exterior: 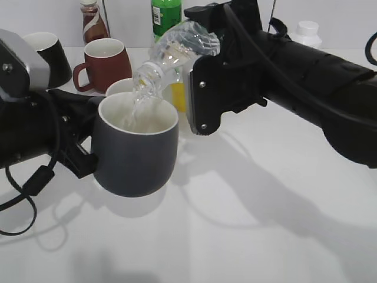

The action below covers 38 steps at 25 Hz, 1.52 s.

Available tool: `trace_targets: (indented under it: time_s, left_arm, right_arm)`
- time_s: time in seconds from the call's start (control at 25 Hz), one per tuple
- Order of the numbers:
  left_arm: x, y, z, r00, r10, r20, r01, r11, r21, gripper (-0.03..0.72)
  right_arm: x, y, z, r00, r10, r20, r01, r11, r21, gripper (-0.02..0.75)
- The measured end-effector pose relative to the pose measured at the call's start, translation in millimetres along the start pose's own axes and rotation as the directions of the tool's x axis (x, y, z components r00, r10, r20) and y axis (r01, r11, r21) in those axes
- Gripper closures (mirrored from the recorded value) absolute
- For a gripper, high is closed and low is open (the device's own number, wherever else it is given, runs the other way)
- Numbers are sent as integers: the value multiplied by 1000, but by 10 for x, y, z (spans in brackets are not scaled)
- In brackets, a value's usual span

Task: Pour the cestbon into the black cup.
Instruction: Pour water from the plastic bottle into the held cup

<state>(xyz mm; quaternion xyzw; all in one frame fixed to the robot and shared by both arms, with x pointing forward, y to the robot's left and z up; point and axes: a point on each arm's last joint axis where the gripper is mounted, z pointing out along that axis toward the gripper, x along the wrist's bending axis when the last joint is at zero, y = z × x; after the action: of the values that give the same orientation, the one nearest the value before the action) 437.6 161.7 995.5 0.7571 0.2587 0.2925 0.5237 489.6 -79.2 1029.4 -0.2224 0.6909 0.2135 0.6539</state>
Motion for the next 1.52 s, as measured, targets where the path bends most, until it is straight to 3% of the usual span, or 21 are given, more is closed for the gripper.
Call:
trace_targets:
  time_s: [0.84,0.96,1.08,1.2,1.36,1.52]
  left_arm:
    - [1,-6,0,1000,2,-1,-2,1000,6,652]
    - [0,-5,0,1000,4,0,-4,1000,5,652]
    - [-2,19,0,1000,3,2,-3,1000,-21,652]
    - [1,36,-1,1000,-5,-1,5,999,-40,652]
    - [51,47,-10,1000,-14,-21,13,998,-63,652]
    - [316,80,-67,985,-98,-141,76,985,-154,652]
  right_arm:
    - [-50,-2,5,998,-54,33,54,999,5,275]
    - [-45,-2,5,1000,15,28,-15,1000,2,275]
    - [18,19,2,985,168,-49,-169,986,-12,275]
    - [101,49,-9,885,441,-148,-444,896,16,275]
    - [-1,68,-69,585,799,-140,-801,596,52,275]
    - [-160,-71,-134,311,948,-68,-948,314,56,275]
